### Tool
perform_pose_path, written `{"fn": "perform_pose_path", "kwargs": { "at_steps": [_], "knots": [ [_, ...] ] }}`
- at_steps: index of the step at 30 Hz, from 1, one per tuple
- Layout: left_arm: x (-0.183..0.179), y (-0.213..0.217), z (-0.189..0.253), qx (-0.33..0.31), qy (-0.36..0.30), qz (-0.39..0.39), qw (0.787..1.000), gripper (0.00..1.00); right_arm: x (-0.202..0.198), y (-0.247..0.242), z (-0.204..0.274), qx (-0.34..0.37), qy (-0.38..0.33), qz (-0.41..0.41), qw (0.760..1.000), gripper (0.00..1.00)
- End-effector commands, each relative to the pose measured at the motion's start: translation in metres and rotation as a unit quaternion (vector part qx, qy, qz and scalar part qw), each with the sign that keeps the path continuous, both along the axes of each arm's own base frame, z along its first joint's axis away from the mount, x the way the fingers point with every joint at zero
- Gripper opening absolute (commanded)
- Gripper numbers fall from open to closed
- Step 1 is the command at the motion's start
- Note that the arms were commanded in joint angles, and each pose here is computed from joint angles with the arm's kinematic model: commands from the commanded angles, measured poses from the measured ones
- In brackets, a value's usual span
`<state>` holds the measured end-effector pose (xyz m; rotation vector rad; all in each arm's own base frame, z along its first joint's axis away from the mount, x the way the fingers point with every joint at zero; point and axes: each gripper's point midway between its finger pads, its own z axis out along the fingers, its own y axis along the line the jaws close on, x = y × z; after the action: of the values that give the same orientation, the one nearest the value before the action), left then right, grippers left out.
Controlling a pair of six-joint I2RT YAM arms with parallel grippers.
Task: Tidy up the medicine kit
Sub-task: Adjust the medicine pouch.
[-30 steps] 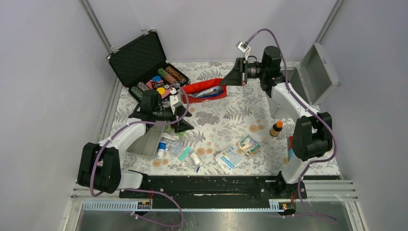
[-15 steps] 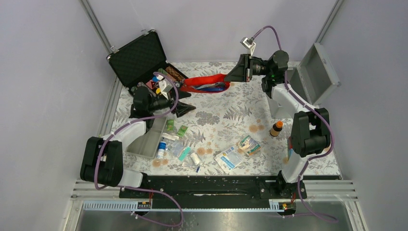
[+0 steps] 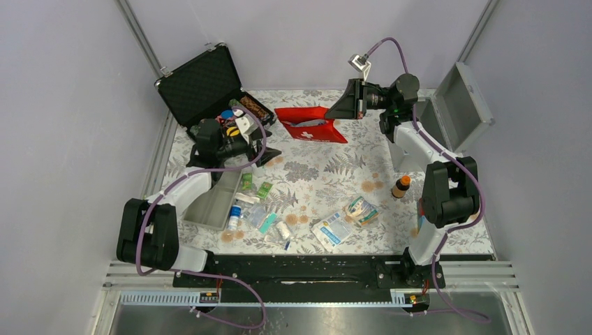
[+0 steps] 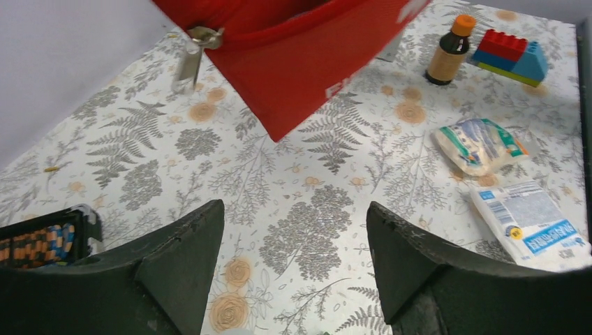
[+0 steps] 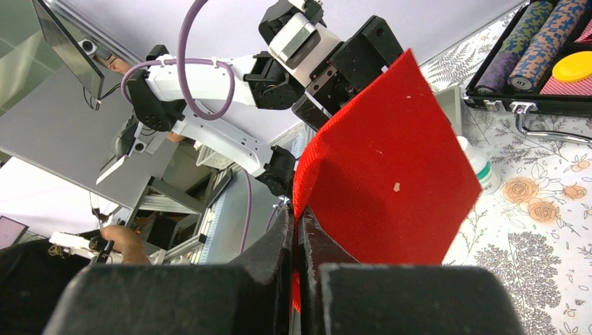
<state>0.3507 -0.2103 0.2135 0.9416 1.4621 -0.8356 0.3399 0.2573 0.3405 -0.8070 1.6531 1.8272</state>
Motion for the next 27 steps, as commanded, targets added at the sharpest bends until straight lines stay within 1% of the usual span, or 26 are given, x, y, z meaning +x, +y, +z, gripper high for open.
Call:
{"fn": "perform_pose_path", "kwargs": {
  "at_steps": [1, 4, 10, 14, 18, 22, 24, 27],
  "knots": [
    [-0.024, -0.013, 0.020, -0.024, -0.030, -0.065, 0.997, 0.74, -0.009, -0.002, 0.014, 0.005, -0.034, 0.003, 0.999, 0.00],
    [-0.028, -0.022, 0.029, -0.047, -0.029, -0.075, 0.996, 0.74, -0.009, -0.002, 0.014, 0.004, -0.033, 0.003, 0.999, 0.00],
    [-0.008, -0.031, 0.030, -0.047, -0.033, -0.061, 0.996, 0.75, -0.015, -0.003, 0.016, 0.004, -0.035, 0.005, 0.999, 0.00],
    [-0.010, -0.043, 0.037, -0.067, -0.023, -0.087, 0.994, 0.77, -0.019, -0.004, 0.016, 0.002, -0.036, 0.005, 0.999, 0.00],
    [-0.013, -0.057, 0.040, -0.073, -0.018, -0.110, 0.991, 0.77, -0.021, -0.005, 0.014, 0.000, -0.035, 0.005, 0.999, 0.00],
    [-0.008, -0.067, 0.037, -0.077, -0.014, -0.117, 0.990, 0.78, -0.024, -0.005, 0.016, -0.001, -0.036, 0.006, 0.999, 0.00],
    [-0.007, -0.070, 0.039, -0.087, -0.011, -0.127, 0.988, 0.77, -0.028, -0.006, 0.018, -0.002, -0.040, 0.009, 0.999, 0.00],
    [-0.017, -0.073, 0.050, -0.113, -0.001, -0.150, 0.982, 0.71, -0.030, -0.007, 0.017, -0.006, -0.040, 0.009, 0.999, 0.00]
  ]
}}
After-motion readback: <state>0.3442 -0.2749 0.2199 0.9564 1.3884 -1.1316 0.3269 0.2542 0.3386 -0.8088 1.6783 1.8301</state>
